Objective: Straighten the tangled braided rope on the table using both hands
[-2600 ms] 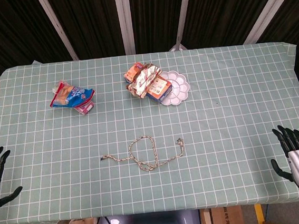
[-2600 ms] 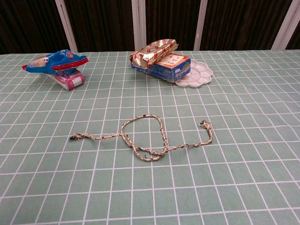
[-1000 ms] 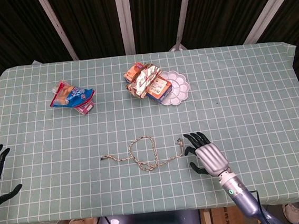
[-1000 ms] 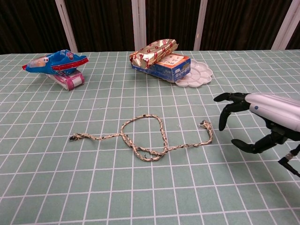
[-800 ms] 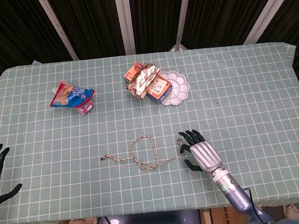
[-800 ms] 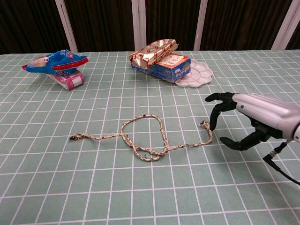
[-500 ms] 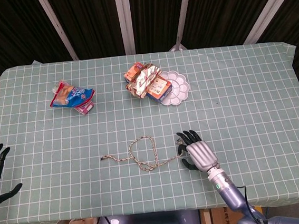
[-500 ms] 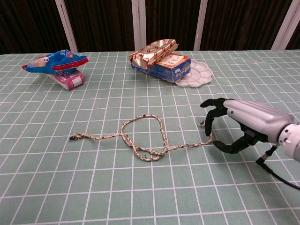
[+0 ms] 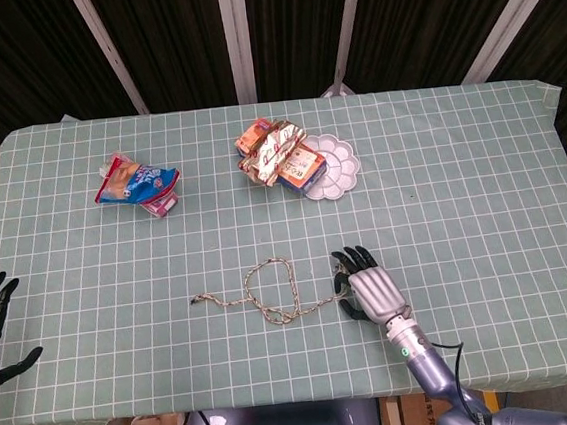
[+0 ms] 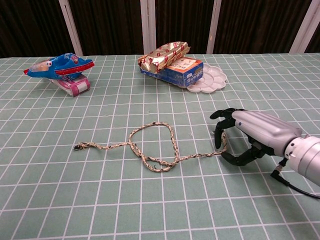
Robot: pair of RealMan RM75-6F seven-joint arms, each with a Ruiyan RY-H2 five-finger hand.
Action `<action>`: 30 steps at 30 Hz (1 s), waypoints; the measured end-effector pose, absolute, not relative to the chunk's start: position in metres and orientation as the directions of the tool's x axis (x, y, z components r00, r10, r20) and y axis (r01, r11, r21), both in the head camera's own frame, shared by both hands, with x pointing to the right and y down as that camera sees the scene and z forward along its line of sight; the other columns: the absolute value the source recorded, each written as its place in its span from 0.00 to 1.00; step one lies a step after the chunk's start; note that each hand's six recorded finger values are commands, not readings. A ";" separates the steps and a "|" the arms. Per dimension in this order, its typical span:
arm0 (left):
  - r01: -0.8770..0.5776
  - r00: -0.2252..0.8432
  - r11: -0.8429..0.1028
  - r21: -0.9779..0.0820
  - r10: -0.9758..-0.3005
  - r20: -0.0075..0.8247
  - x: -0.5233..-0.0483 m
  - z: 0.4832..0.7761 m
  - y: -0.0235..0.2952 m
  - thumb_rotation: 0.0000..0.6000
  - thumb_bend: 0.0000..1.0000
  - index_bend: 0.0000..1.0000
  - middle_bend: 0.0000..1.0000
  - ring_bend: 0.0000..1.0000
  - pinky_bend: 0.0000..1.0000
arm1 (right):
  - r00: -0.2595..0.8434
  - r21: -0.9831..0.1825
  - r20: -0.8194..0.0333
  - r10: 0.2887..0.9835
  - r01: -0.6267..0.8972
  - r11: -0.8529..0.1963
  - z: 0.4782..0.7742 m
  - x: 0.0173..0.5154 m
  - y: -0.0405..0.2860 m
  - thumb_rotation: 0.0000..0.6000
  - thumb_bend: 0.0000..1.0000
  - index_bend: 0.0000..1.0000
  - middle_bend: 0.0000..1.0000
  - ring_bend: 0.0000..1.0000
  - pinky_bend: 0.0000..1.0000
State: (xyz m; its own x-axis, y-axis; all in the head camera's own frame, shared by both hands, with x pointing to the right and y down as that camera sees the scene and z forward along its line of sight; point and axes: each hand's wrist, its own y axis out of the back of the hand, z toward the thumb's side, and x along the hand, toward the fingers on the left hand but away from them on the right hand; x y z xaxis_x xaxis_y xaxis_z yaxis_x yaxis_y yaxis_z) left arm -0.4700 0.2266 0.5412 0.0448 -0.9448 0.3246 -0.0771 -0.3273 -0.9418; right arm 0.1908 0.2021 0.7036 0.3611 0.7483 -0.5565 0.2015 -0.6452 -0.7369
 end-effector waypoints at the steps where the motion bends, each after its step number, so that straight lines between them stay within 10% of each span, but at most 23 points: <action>1: -0.078 0.045 -0.326 -0.942 -0.945 0.324 -0.470 0.541 0.227 1.00 0.13 0.06 0.00 0.00 0.00 | 0.360 -0.737 -0.557 0.748 0.200 -0.646 0.704 0.191 0.202 1.00 0.42 0.52 0.14 0.00 0.00; 30: -0.077 0.063 -0.335 -0.939 -0.941 0.331 -0.464 0.543 0.226 1.00 0.13 0.07 0.00 0.00 0.00 | 0.353 -0.727 -0.571 0.742 0.204 -0.656 0.707 0.192 0.210 1.00 0.43 0.64 0.17 0.00 0.00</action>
State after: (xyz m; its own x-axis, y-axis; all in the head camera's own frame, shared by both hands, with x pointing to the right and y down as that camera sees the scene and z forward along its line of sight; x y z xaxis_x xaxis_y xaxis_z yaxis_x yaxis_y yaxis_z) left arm -0.4639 0.2256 0.5431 0.0628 -0.9415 0.3312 -0.0770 -0.3354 -0.9389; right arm 0.1920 0.2097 0.7072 0.3530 0.7415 -0.5706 0.2037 -0.6561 -0.7267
